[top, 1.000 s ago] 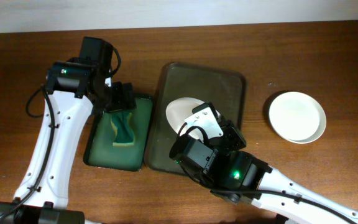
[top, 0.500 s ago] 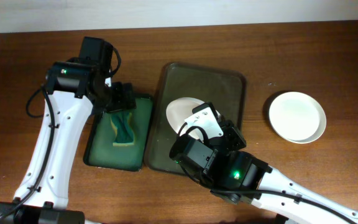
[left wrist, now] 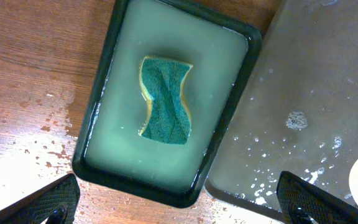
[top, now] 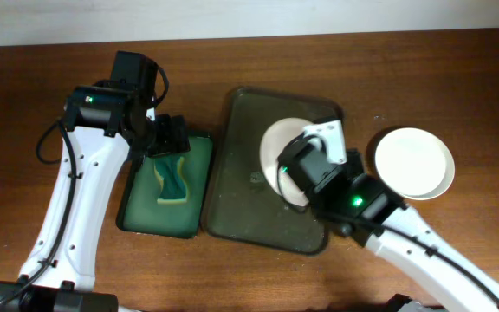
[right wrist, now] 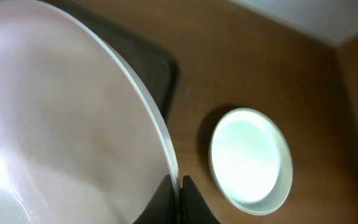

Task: Clean dirty plates on tray and stack at the side
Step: 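Lift the pink plate with the right gripper and place it on the stack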

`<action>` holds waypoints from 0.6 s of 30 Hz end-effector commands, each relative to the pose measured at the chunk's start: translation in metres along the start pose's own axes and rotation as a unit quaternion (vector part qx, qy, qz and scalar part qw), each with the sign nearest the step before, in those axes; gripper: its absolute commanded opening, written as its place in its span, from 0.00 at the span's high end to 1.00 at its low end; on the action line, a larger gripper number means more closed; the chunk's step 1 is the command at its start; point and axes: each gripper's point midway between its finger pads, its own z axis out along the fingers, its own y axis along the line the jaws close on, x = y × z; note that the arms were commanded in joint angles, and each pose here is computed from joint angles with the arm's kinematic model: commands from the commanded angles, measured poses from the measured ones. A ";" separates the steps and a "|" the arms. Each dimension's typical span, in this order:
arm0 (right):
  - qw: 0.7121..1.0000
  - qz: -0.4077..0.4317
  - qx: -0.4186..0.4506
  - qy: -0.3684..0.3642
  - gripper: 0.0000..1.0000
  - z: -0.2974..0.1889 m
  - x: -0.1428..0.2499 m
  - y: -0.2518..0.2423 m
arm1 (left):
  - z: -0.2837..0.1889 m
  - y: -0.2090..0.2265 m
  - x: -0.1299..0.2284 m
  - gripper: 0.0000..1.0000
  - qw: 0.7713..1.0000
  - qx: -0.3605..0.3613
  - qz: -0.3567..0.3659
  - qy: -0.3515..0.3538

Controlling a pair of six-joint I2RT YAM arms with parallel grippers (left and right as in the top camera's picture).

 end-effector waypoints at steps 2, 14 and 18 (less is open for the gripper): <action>0.979 0.143 -0.111 0.099 0.94 0.035 0.015 -0.014 | -0.007 -0.001 -0.001 0.00 1.000 0.009 0.003 -0.009; 0.847 0.355 -0.214 0.332 0.96 0.175 0.137 -0.093 | -0.007 -0.001 -0.001 0.00 1.000 0.009 0.003 -0.009; 0.856 0.385 -0.165 0.303 0.96 0.208 0.138 -0.112 | -0.007 -0.002 -0.001 0.00 1.000 0.009 0.003 -0.009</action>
